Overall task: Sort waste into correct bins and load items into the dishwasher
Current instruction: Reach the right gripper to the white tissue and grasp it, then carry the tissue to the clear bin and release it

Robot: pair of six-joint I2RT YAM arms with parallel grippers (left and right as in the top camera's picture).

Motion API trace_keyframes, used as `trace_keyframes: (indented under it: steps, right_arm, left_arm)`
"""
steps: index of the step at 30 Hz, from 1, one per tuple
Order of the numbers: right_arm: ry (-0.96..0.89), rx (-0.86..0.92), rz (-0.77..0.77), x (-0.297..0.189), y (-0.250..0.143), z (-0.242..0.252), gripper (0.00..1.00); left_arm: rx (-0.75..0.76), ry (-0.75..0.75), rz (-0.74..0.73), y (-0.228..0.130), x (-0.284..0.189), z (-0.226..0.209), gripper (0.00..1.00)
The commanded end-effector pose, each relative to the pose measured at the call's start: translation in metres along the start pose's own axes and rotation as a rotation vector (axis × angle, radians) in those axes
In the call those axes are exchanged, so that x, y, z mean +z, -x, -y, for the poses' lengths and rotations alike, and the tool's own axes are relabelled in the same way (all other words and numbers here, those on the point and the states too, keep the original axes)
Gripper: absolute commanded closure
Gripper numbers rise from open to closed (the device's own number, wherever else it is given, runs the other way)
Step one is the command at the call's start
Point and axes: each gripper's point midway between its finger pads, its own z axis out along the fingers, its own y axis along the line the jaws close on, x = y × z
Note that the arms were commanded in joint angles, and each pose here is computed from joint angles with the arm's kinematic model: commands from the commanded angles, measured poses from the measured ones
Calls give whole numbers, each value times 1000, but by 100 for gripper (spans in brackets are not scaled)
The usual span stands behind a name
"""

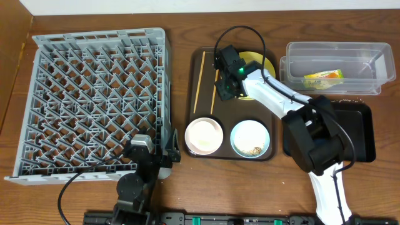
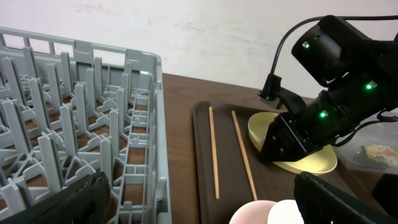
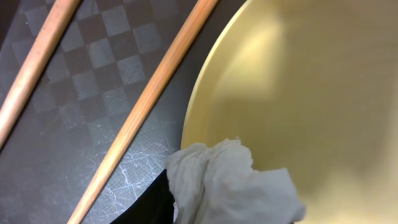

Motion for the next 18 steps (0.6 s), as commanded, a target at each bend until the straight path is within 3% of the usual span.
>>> trace_keyframes:
  steps: [1, 3, 6, 8, 10, 11, 14, 18]
  right_arm:
    - [2, 13, 21, -9, 6, 3, 79]
    - [3, 13, 23, -10, 7, 3, 90]
    - [25, 13, 22, -14, 7, -1, 93]
    - [34, 13, 28, -18, 9, -3, 89]
    - [36, 12, 41, -24, 12, -3, 71]
    - [37, 12, 49, -28, 14, -4, 69]
    - [39, 11, 67, -36, 19, -4, 75]
    - [40, 11, 71, -38, 20, -5, 93]
  left_arm:
    - [4, 13, -47, -16, 1, -4, 5]
    - [3, 13, -47, -16, 1, -4, 5]
    - [3, 13, -47, -16, 1, -4, 5]
    - [3, 13, -47, -16, 1, -4, 5]
    - [3, 13, -47, -16, 1, -4, 5]
    - [3, 13, -47, -16, 1, -4, 5]
    - [3, 13, -47, -16, 1, -4, 5]
    - [3, 13, -47, -16, 1, -4, 4]
